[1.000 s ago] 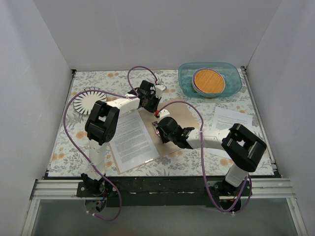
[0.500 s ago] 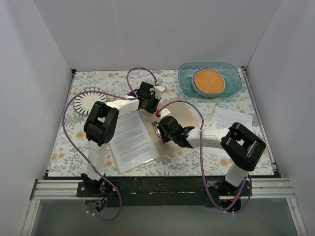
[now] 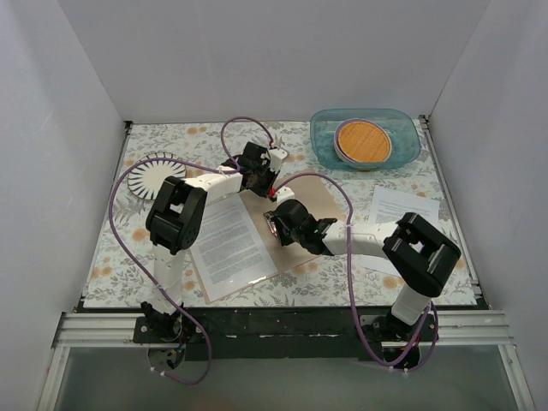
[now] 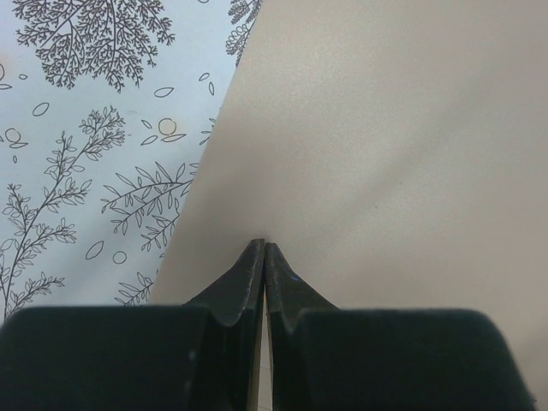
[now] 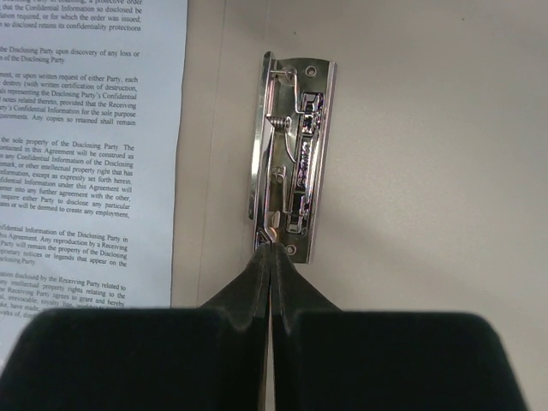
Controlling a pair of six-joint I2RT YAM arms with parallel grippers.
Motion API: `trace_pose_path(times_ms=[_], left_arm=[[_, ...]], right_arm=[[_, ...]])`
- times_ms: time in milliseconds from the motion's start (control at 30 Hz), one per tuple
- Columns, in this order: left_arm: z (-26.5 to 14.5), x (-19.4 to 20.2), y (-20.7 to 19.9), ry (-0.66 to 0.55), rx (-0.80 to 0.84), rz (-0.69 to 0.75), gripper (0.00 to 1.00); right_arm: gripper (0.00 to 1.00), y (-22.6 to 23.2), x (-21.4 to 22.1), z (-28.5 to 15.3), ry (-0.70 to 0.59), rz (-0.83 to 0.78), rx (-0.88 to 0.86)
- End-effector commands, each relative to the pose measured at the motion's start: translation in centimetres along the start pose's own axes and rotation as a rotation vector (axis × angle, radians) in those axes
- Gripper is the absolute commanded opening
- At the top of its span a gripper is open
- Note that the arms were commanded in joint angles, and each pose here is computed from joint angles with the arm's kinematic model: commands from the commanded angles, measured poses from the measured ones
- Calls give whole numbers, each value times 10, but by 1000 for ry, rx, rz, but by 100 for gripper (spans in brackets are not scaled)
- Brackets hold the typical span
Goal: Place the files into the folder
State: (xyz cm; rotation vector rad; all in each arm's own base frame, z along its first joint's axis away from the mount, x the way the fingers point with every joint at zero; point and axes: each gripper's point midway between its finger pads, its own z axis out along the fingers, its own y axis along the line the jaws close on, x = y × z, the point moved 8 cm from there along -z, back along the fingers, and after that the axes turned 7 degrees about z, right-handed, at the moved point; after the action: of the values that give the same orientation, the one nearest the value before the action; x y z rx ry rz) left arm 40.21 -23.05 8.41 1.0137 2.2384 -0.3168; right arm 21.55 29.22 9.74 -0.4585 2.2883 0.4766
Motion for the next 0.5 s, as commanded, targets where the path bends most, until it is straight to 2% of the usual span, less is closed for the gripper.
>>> trace_pose_path(times_ms=[0, 467], left_arm=[[7, 59, -3, 262, -13, -30, 0], [9, 64, -5, 281, 3, -30, 0]], right_arm=[[1, 4, -9, 5, -28, 6, -13], [1, -1, -1, 12, 5, 25, -13]])
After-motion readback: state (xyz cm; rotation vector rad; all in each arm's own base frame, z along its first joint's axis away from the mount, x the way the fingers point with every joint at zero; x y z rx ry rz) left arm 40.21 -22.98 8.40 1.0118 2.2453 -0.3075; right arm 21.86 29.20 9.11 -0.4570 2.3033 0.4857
